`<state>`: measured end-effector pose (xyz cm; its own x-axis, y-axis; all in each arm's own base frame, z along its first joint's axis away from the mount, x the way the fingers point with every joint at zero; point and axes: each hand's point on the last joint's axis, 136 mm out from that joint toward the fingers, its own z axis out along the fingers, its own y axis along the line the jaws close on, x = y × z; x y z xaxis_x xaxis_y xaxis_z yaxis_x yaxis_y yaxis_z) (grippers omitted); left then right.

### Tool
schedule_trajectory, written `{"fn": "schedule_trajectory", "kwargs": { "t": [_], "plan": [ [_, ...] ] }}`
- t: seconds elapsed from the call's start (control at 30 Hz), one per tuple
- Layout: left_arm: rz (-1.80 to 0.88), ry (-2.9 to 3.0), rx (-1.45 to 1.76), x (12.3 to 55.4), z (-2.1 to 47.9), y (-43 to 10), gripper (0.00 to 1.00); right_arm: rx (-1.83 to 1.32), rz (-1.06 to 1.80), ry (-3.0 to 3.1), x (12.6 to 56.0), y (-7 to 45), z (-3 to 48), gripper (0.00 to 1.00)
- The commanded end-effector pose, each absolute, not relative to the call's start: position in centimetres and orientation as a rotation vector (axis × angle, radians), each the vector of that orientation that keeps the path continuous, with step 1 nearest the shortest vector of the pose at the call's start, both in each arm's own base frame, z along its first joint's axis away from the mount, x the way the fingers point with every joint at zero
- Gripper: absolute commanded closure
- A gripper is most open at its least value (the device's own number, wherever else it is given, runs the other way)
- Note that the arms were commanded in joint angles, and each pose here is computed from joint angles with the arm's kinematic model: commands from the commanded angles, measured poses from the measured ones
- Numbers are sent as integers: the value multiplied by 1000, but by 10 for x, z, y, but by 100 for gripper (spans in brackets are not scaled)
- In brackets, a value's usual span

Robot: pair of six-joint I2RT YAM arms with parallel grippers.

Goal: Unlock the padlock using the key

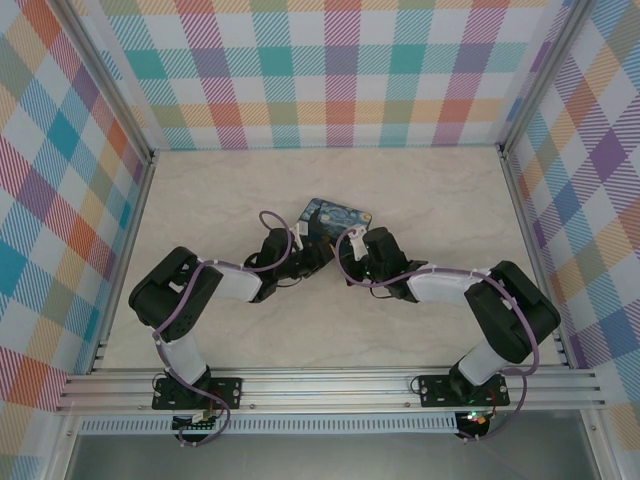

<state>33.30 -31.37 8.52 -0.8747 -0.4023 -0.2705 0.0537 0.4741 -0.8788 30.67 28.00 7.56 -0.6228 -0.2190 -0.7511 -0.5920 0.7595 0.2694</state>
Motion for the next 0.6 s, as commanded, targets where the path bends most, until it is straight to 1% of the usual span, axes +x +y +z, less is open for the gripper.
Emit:
{"fn": "schedule_trajectory", "kwargs": {
  "t": [0.0, 0.17, 0.43, 0.47, 0.53, 0.57],
  "plan": [
    [-1457, 2276, -256, 326, 100, -329, 74, -592, 724, 2052, 318, 294, 115, 99],
    [-1472, 2277, -263, 326, 105, -333, 75, -571, 765, 2012, 319, 296, 123, 99],
    [-1501, 2300, -309, 325, 96, -338, 75, -463, 885, 1959, 328, 285, 145, 99],
    [-1505, 2297, -313, 325, 96, -338, 73, -474, 890, 1977, 325, 286, 143, 99],
    [-1490, 2294, -320, 326, 94, -336, 65, -479, 892, 2028, 320, 285, 133, 99],
    [-1480, 2290, -321, 327, 94, -335, 62, -479, 885, 2054, 317, 282, 126, 99]
  ]
}}
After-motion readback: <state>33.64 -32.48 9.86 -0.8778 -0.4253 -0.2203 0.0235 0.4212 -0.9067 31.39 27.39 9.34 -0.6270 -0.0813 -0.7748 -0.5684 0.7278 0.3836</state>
